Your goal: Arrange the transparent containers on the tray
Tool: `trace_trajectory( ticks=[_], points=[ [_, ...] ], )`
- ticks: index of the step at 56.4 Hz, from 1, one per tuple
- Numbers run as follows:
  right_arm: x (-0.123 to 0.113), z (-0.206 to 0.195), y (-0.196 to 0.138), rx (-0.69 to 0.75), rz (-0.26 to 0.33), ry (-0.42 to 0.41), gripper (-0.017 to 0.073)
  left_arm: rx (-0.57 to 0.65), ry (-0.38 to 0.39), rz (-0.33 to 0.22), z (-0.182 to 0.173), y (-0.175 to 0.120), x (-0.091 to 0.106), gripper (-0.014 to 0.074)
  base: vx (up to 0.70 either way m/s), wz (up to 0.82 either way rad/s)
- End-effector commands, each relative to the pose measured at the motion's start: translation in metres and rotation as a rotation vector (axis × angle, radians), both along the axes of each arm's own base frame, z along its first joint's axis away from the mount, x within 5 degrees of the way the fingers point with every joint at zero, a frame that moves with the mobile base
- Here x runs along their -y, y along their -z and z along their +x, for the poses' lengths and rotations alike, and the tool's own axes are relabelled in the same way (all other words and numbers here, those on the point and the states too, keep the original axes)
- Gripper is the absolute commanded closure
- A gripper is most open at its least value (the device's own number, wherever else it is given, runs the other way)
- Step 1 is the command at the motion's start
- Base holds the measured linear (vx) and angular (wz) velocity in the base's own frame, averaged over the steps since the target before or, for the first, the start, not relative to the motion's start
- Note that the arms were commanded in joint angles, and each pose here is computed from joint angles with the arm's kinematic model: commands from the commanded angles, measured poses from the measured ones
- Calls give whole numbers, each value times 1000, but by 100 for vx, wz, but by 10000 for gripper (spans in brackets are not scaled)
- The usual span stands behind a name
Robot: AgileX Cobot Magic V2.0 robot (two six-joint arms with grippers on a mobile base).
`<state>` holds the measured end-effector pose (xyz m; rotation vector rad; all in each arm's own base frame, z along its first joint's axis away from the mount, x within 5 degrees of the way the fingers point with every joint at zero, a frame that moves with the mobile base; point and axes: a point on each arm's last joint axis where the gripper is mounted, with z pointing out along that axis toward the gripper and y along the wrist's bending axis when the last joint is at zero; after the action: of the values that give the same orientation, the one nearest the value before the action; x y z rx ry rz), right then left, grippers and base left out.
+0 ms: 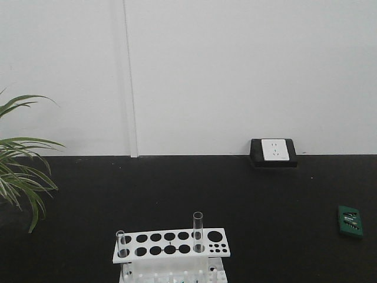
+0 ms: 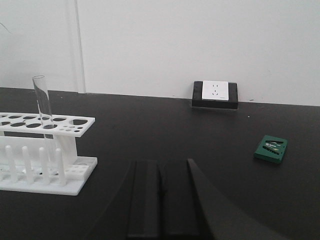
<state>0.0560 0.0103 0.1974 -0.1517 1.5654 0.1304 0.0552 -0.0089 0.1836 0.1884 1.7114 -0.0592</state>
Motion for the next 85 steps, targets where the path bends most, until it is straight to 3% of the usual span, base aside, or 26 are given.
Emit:
trace_trajectory(
  ticks=[1, 21, 34, 40, 45, 49, 51, 57, 64, 69, 75, 85],
  points=[
    [1, -1, -4, 79, 0, 10, 568, 94, -8, -16, 1, -9, -1, 600, 0, 0],
    [1, -1, -4, 79, 0, 10, 568, 98, -8, -15, 1, -10, -1, 600, 0, 0],
    [1, -1, -4, 79, 0, 10, 568, 161, -12, 4, 1, -15, -1, 600, 0, 0],
    [2, -2, -14, 194, 24, 16, 568, 234, -17, -6, 1, -23, -2, 600, 0, 0],
    [3, -5, -27, 315, 59, 22, 568, 388, -27, -63, -2, -42, -3, 600, 0, 0],
    [5, -11, -49, 414, 111, 27, 568, 496, -31, -211, -7, -62, -5, 600, 0, 0],
    [6, -15, -65, 452, 137, 26, 568, 540, -28, -245, -11, -75, -6, 600, 0, 0],
    [8, -31, -126, 530, 147, 22, 568, 619, -19, -220, -24, -127, -7, 600, 0, 0],
    [7, -28, -191, 524, 64, 29, 568, 645, -15, -180, -24, -195, -6, 600, 0, 0],
    [2, -3, -226, 475, 34, 29, 568, 593, -16, -144, 0, -234, -2, 600, 0, 0],
    [-5, 39, -246, 409, 27, 29, 568, 482, -15, -120, 42, -253, 4, 600, 0, 0],
    [-14, 92, -242, 300, 11, 30, 568, 361, -24, -105, 100, -245, 11, 600, 0, 0]
  ],
)
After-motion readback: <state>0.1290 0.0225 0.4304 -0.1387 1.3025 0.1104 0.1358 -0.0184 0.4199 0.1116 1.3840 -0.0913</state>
